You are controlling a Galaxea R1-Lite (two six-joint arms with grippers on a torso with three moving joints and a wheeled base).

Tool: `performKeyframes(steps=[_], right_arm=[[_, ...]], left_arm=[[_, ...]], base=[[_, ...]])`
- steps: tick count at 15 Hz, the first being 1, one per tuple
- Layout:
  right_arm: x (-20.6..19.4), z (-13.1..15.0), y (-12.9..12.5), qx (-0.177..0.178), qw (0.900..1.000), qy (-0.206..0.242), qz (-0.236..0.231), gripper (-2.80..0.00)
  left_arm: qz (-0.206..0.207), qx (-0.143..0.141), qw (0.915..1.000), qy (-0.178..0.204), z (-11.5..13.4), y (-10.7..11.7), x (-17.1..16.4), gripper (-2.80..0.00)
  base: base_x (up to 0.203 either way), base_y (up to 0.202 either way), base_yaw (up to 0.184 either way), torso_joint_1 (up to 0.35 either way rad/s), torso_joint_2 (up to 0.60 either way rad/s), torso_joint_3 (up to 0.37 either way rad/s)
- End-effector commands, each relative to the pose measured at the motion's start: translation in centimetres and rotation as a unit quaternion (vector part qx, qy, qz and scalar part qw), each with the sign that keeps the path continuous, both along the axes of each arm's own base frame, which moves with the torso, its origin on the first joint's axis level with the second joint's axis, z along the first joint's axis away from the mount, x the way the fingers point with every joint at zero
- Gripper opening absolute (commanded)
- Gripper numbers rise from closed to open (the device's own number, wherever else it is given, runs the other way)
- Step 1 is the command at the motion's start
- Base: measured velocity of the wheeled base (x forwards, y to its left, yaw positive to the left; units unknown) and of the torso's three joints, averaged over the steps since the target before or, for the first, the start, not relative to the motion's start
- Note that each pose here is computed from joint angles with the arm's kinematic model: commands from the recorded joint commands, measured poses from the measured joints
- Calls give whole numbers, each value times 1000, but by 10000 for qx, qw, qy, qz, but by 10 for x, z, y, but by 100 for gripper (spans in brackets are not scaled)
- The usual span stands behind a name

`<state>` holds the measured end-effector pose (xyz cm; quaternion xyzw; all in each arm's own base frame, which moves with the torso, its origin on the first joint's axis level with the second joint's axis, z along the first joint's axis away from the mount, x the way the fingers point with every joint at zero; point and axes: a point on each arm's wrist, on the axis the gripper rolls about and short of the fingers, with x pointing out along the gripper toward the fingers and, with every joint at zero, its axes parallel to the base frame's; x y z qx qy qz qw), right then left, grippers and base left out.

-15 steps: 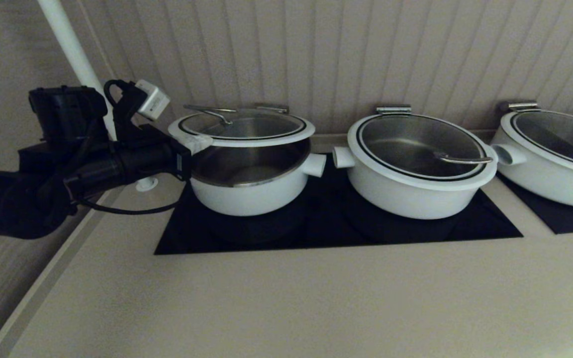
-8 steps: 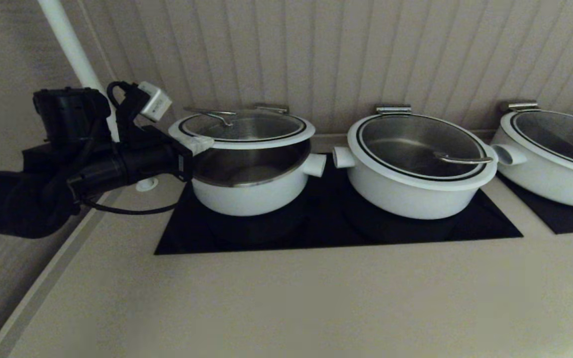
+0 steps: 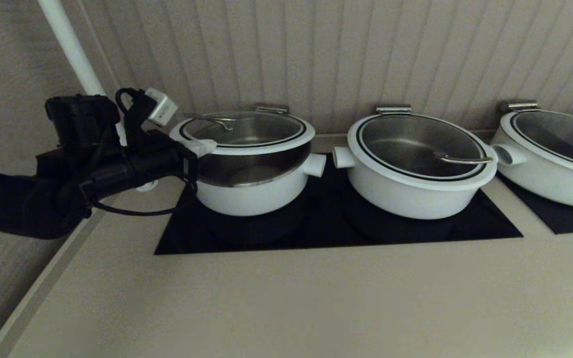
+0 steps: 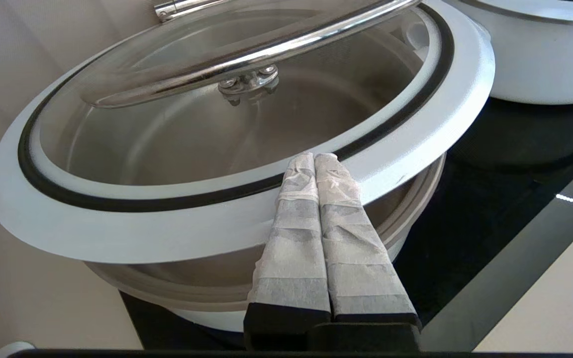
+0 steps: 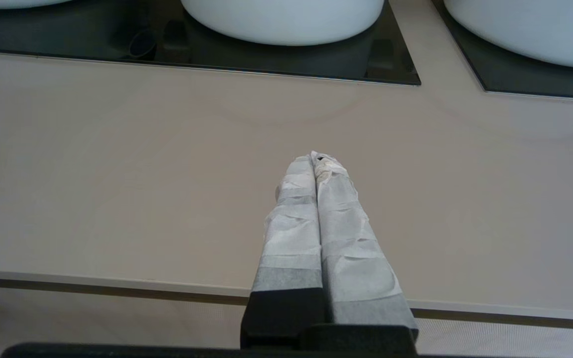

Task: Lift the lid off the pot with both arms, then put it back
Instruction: Close the pot lid

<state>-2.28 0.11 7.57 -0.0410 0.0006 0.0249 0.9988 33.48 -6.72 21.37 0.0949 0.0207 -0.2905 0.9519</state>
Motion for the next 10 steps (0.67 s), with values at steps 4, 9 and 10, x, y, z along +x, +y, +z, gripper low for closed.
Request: performKeyframes(steps=[4,9,10], right_arm=[[0,0,0,-4,10000,-1,5,-280],[0,0,0,-4,10000,-1,5,-280],[0,0,0,-4,10000,-1,5,-280]], left_arm=[[-4,20,10000,72,-6,-1,4,-280],[21,35,9999,140,-12,1,-3,-280],[33,31,9999,117,-13,1,-4,-280]], base=[[0,0,0,0,0,0],[0,0,0,0,0,0],[0,0,0,0,0,0]])
